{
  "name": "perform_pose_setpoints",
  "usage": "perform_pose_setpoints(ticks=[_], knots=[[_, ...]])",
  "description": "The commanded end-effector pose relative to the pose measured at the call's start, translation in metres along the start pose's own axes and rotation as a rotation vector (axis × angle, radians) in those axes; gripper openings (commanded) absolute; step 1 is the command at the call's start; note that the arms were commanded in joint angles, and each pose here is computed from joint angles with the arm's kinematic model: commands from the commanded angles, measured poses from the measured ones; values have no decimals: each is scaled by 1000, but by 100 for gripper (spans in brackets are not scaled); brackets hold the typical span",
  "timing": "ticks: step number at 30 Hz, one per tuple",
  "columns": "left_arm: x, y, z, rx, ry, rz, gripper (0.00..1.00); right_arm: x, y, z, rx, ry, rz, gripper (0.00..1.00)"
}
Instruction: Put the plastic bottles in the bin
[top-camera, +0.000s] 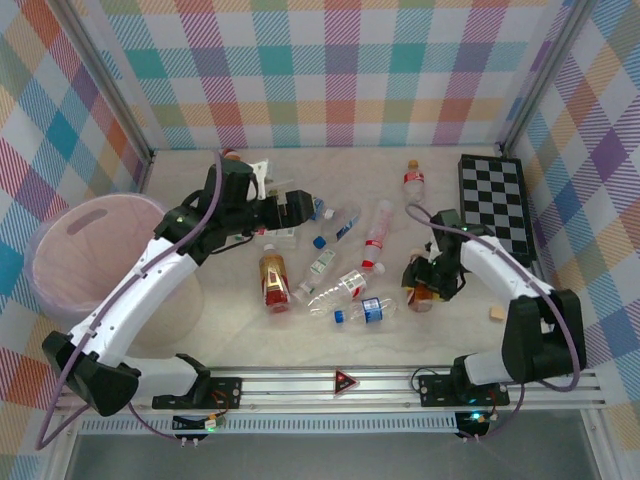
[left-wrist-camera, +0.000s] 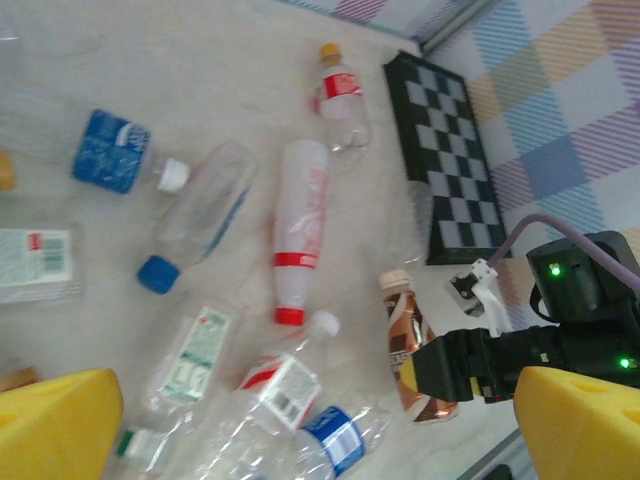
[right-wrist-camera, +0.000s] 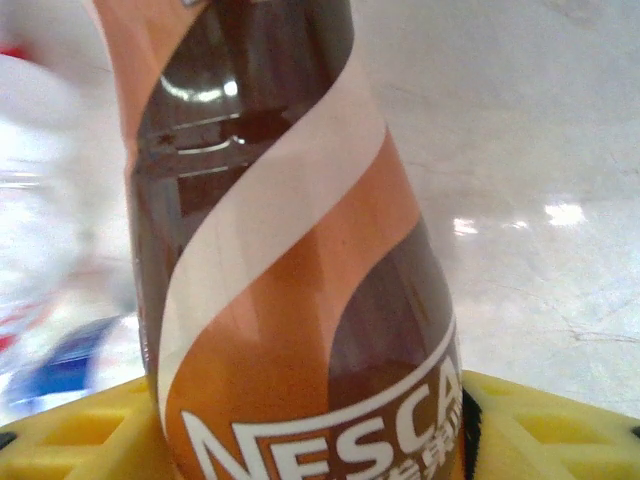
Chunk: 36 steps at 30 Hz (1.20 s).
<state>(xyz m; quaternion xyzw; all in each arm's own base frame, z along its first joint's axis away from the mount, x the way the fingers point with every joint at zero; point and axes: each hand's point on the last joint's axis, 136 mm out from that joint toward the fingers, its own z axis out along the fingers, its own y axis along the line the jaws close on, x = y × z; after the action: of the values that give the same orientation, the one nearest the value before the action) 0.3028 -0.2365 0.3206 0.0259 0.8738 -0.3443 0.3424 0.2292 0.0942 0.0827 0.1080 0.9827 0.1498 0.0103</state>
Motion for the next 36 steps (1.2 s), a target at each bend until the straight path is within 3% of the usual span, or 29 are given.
perform_pose_setpoints(ticks=[1, 9, 16, 19, 26, 30, 35, 36], knots=[[-4, -28, 15, 130, -15, -36, 100, -15, 49, -44, -196, -111, -120, 62], [2, -69, 48, 321, 47, -101, 100, -17, 168, -120, -533, -322, -508, 58], [6, -77, 66, 358, 38, -149, 100, 15, 229, -135, -723, -307, -703, 59], [7, -75, 71, 358, 35, -160, 95, 23, 243, -136, -765, -304, -733, 58], [7, -74, 71, 365, 26, -176, 68, 19, 249, -134, -755, -327, -729, 58], [4, -72, 69, 344, 13, -168, 58, 17, 250, -132, -755, -324, -727, 59], [0, -69, 66, 316, -3, -154, 54, 16, 249, -134, -739, -329, -730, 74], [-1, -68, 66, 301, -9, -145, 54, 16, 249, -134, -732, -322, -726, 84]])
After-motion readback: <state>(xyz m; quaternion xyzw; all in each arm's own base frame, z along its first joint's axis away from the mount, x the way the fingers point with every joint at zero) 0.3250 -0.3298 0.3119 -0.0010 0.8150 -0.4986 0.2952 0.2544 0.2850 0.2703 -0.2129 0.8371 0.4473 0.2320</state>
